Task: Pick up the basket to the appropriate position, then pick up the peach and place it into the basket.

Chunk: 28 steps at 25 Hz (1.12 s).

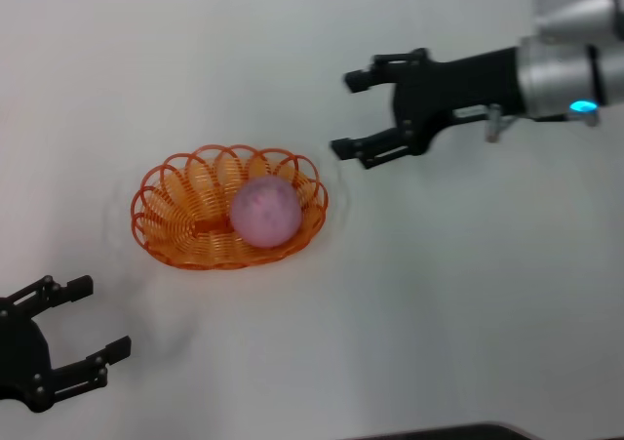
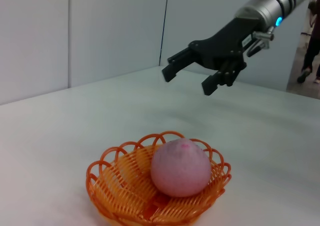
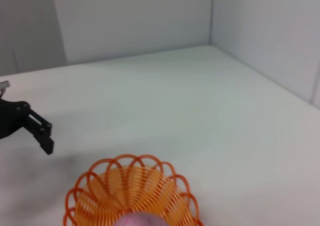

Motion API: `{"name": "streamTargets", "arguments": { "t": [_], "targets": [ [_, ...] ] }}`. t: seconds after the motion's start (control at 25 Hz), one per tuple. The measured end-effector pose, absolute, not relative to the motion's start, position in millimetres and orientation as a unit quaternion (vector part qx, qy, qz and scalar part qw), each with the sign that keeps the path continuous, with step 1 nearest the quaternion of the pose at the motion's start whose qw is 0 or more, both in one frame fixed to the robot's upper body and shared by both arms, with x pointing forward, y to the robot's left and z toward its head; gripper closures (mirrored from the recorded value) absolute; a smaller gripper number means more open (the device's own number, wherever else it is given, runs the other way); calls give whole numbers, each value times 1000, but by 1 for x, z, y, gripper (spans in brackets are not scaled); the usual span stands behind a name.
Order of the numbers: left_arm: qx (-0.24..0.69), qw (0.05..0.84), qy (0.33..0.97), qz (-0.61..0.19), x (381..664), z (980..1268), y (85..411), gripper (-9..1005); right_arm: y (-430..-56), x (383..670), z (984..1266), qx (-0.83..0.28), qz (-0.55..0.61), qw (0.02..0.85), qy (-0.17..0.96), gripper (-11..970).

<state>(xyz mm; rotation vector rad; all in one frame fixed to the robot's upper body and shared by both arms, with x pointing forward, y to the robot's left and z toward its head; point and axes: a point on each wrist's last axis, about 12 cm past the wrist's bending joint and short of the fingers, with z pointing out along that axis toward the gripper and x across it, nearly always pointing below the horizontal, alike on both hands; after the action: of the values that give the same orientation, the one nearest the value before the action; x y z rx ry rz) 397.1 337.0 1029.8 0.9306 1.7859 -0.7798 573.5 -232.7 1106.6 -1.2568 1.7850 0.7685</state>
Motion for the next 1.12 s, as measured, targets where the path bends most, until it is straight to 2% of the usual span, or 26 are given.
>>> {"name": "streamTargets", "arguments": {
  "t": [0.2, 0.64, 1.12],
  "targets": [
    [379, 474, 727, -320, 397, 1031, 337, 168, -260, 555, 1093, -484, 297, 429, 703, 7],
    [375, 477, 727, -321, 396, 1031, 338, 168, -271, 522, 1064, -484, 321, 388, 715, 11],
    [374, 474, 730, -322, 396, 1029, 337, 168, -277, 509, 1053, -482, 322, 378, 722, 13]
  ]
}}
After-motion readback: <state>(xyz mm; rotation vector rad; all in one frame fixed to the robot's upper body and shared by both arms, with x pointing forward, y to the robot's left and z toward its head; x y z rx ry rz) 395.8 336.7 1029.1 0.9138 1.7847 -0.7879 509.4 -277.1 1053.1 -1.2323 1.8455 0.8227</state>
